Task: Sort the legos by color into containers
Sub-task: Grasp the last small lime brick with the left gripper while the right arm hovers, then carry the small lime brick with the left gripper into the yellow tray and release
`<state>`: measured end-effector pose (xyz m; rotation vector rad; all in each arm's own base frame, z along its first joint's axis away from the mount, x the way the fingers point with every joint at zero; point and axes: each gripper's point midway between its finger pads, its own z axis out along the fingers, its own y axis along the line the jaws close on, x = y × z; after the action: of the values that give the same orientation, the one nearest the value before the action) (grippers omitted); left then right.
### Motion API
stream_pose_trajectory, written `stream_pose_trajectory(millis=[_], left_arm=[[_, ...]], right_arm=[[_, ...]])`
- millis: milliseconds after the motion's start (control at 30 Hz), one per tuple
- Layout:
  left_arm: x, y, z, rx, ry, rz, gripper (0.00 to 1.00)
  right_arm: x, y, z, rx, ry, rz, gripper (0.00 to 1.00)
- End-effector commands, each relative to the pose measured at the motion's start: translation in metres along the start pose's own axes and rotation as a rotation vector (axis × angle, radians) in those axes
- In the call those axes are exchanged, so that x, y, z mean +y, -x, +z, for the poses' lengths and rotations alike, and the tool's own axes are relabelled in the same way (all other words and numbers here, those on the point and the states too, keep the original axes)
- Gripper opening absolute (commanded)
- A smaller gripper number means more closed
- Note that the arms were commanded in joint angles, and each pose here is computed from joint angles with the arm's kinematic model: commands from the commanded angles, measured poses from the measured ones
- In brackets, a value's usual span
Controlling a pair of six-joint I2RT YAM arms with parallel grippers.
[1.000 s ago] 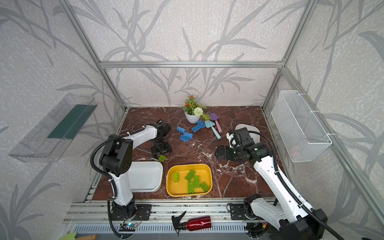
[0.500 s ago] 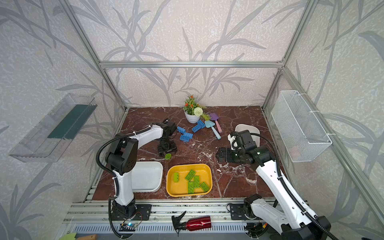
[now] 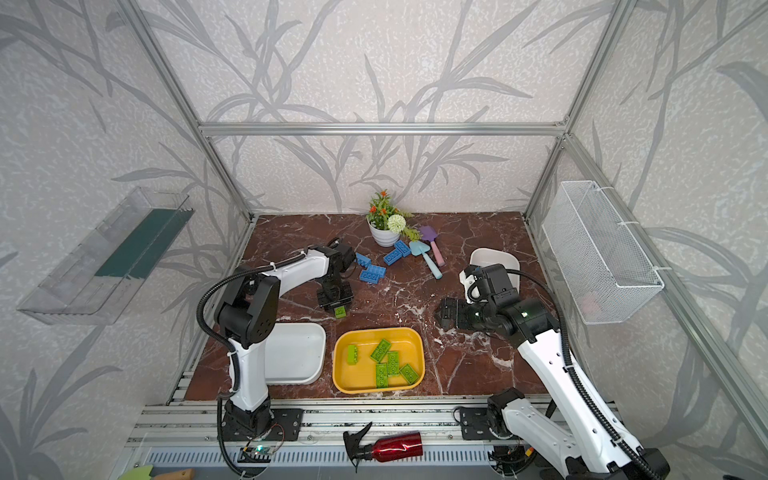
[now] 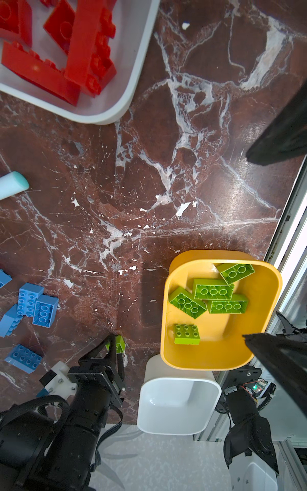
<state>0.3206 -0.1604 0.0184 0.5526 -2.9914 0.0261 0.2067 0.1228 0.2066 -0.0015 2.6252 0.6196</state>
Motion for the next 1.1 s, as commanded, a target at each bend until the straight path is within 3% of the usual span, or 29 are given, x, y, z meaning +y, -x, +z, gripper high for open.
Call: stream_pose_trajectory(millis=[0, 333, 567, 833, 1067], left_arm=[[0.002, 0.006, -0.002, -0.013, 0.030, 0.013, 0.31], [-0.008, 0.006, -0.065, -0.137, 0.013, 0.093, 0.25], [-0.024, -0.045, -0.099, -0.213, -0.044, 0.161, 0.25], [-0.032, -0.123, -0.099, -0.259, -0.089, 0.217, 0.25], [-0.044, -0.171, -0.068, -0.247, -0.070, 0.286, 0.29]], right_arm=[[-0.008, -0.009, -0.005, 0.009, -0.029, 0.019, 0.99], [-0.008, -0.018, -0.020, -0.014, -0.025, 0.045, 0.99], [-0.009, -0.028, -0.028, -0.014, -0.018, 0.052, 0.99], [-0.015, -0.053, -0.041, 0.003, -0.014, 0.048, 0.99], [-0.014, -0.075, -0.046, 0.036, 0.027, 0.044, 0.99]])
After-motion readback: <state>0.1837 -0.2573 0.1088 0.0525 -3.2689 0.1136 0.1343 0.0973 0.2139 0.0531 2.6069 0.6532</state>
